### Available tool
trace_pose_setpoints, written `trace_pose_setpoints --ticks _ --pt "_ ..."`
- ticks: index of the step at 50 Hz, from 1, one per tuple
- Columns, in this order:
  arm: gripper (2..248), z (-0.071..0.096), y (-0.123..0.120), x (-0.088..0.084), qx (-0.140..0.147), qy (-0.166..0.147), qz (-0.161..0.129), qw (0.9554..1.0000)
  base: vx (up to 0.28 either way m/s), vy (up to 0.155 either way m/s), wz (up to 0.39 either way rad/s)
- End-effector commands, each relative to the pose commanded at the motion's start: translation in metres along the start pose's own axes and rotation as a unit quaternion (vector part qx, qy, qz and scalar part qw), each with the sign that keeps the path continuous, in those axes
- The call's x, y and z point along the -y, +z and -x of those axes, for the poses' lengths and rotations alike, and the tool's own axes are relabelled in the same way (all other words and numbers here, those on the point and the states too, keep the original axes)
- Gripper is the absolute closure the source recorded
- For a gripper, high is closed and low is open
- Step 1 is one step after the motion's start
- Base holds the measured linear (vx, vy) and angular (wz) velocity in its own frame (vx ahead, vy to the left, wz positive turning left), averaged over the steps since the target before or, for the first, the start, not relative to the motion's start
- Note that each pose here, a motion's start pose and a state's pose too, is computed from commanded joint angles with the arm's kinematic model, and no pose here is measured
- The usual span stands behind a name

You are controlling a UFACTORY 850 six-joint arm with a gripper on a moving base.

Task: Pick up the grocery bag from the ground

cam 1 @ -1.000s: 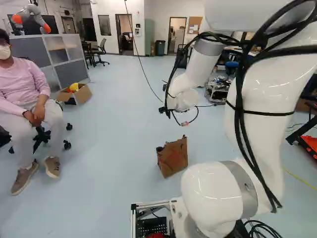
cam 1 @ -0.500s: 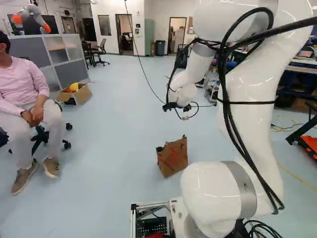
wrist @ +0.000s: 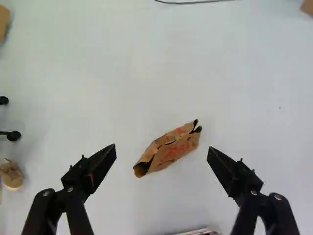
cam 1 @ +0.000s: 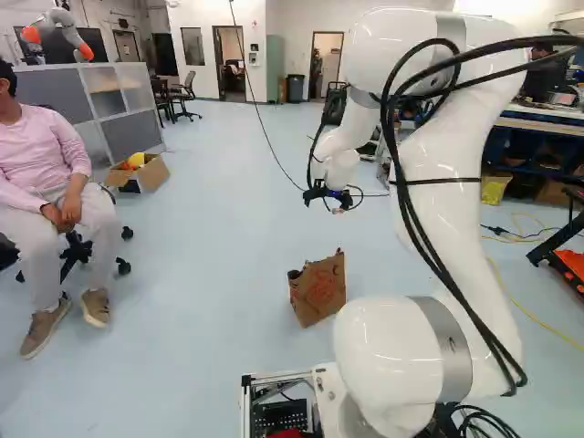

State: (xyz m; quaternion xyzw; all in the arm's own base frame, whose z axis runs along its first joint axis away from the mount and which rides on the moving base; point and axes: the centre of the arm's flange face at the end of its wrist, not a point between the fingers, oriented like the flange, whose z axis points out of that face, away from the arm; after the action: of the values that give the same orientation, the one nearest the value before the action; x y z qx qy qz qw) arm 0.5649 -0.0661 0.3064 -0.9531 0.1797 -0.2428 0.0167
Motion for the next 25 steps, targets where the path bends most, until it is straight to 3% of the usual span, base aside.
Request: trace_pose_setpoints --ticks 6,12,18,25 --pt "3 -0.005 0.007 0.001 0.032 0.066 0.01 0.9973 0.0 0.0 0.0" --pt "3 -0.01 0.014 0.002 0.055 0.131 0.02 0.9897 0.0 0.0 0.0" --pt "3 -0.017 0.02 0.004 0.071 0.193 0.031 0.978 0.0 0.0 0.0" --pt "3 -0.025 0.027 0.007 0.089 0.264 0.047 0.9593 0.0 0.0 0.0"
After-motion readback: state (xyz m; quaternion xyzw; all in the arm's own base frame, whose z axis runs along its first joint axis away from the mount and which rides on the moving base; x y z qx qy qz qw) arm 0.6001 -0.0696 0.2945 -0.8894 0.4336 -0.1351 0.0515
